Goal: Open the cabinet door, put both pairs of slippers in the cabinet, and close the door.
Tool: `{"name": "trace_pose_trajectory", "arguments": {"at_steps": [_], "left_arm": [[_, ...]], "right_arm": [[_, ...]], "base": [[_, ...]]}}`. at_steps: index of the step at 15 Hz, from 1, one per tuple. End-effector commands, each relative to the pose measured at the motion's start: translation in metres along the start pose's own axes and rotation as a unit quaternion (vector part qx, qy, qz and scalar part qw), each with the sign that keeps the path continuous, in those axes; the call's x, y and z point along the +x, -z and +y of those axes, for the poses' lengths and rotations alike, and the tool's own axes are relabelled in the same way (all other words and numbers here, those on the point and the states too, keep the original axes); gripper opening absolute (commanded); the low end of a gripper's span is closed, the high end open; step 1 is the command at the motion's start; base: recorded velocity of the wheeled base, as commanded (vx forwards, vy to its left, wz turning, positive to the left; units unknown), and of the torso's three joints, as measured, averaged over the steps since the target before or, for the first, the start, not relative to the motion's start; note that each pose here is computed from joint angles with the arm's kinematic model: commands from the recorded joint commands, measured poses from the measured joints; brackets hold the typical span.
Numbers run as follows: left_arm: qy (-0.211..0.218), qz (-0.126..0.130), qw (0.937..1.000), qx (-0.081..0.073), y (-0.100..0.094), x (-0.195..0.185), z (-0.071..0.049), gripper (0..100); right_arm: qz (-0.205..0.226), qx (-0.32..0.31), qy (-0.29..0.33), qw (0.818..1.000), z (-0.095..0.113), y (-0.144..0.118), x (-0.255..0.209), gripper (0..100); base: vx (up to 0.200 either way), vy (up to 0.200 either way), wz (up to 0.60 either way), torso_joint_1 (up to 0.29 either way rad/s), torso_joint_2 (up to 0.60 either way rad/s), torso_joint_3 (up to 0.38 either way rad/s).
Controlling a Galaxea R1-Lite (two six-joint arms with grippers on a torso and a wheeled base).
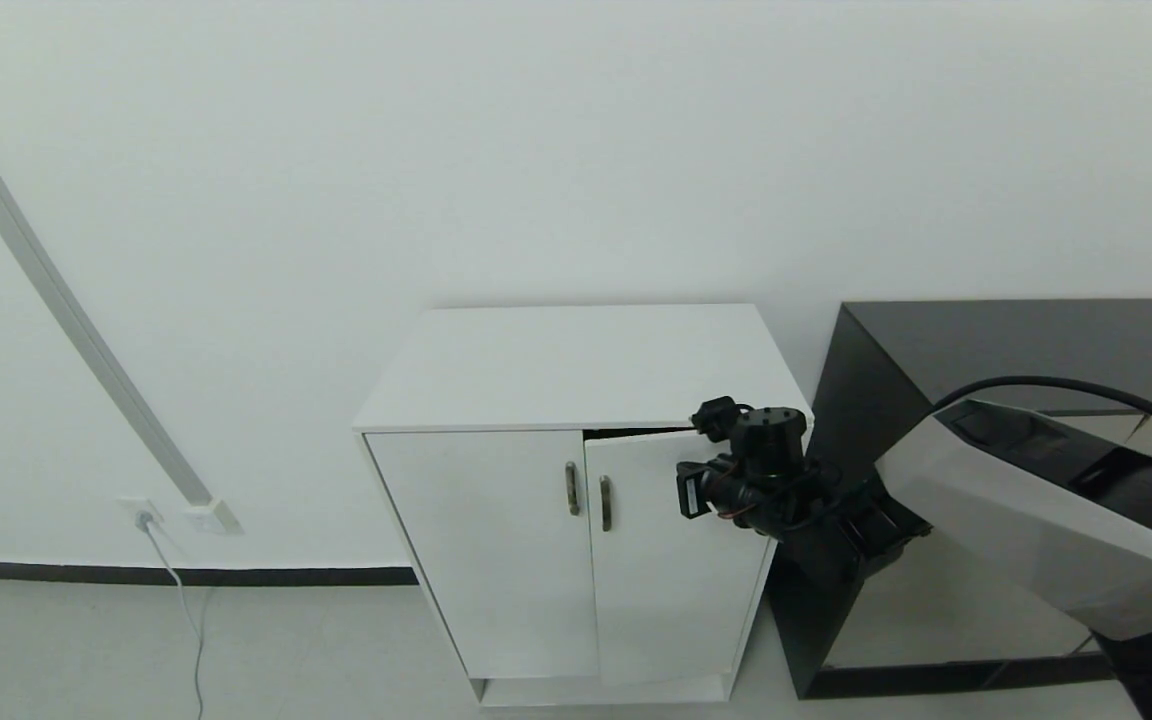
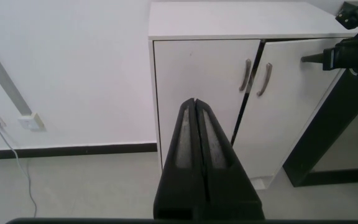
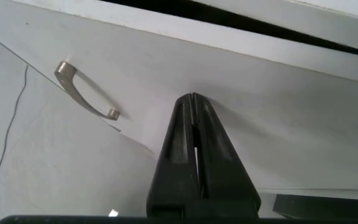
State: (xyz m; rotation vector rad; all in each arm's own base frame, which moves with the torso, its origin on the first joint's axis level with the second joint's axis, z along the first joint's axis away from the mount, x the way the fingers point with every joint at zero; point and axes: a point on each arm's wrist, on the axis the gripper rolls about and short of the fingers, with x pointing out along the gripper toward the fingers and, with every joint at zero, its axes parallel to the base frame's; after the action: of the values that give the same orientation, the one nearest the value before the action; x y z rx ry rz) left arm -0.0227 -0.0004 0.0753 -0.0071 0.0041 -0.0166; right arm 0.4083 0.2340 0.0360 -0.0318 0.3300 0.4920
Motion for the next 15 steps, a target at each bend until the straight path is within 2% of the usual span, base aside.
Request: {"name": "trace_pose_trajectory", "arguments": {"at_steps": [1,15], "left_arm": [[0.000,0.000,1.0000,0.000,0.000,0.000,0.000,0],[0.000,0.000,1.0000,0.000,0.000,0.000,0.000,0]], "right_arm": [[-0.002,0.001,0.002,1.000,-0.002,-0.003,0.003,0],[0.004,0.005,0.015,1.000,-0.014,-0.001,0.012,0]], "base": [[0.000,0.000,0.00,0.000,0.00,0.000],[0.000,0.000,0.00,0.000,0.00,0.000]]}}
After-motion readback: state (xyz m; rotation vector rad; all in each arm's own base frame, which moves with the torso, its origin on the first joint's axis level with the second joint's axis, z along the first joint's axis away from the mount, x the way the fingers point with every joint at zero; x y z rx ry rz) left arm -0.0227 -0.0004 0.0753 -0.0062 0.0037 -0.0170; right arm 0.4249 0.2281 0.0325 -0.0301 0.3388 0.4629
